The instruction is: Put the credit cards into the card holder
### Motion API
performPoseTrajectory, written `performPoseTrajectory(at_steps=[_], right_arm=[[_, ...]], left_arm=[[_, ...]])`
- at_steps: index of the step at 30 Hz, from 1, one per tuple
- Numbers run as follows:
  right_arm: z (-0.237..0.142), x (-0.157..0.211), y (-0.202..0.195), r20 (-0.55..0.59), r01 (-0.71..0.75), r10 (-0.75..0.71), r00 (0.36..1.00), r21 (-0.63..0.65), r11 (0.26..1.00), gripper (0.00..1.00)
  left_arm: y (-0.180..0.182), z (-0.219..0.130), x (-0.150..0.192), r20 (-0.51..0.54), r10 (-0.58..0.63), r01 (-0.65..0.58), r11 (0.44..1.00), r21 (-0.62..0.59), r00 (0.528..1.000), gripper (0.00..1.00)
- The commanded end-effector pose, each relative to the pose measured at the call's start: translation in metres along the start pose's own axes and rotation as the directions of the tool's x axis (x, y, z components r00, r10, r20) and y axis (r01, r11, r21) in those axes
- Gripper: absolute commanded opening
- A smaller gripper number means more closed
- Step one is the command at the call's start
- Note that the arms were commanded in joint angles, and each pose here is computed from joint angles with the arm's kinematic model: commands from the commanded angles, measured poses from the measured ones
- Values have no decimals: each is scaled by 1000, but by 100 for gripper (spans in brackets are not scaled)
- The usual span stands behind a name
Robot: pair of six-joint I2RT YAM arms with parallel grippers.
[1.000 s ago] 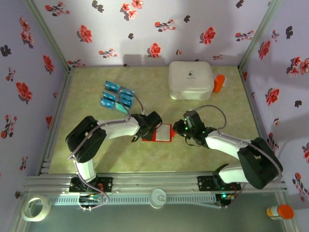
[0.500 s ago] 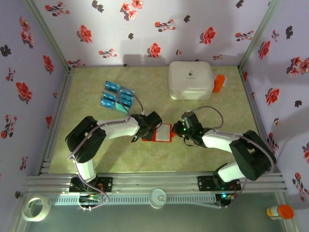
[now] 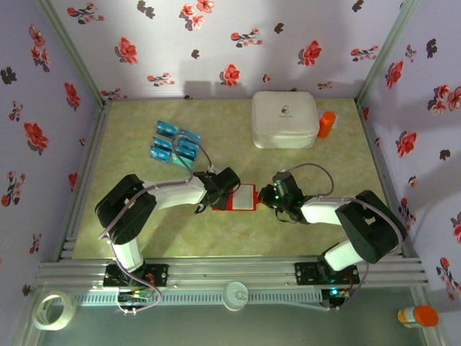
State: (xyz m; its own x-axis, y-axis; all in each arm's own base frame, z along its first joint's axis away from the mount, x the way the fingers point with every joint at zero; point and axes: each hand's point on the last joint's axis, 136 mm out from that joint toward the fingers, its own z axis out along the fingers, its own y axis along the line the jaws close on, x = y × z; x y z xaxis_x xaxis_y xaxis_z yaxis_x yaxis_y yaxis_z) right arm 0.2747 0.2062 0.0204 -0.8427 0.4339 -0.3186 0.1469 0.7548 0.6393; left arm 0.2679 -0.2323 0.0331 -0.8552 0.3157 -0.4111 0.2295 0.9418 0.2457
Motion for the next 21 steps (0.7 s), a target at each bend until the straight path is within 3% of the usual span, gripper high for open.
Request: performPoseTrajectory(at_steps=[1,11,16,21], right_arm=[[1,10,-20,-22,-10,11,1000,53,999,0],[0,13,-22,-28,-18,19,999,45,999,0],[0,14,-23,-26,-22,24,999,42,999,0],[0,14,-24,-24,-28,29,999,39,999,0]], left_arm=[[-2,-18,-8,-2,-35,35,998,52,999,100],[-52,-85,-73,54,-136,107,923,369,989,100],[-86,-109,-93,17,-208,165,822,545,978,100],[-111,-106,-93,-67,-306,274,707,651,950,100]])
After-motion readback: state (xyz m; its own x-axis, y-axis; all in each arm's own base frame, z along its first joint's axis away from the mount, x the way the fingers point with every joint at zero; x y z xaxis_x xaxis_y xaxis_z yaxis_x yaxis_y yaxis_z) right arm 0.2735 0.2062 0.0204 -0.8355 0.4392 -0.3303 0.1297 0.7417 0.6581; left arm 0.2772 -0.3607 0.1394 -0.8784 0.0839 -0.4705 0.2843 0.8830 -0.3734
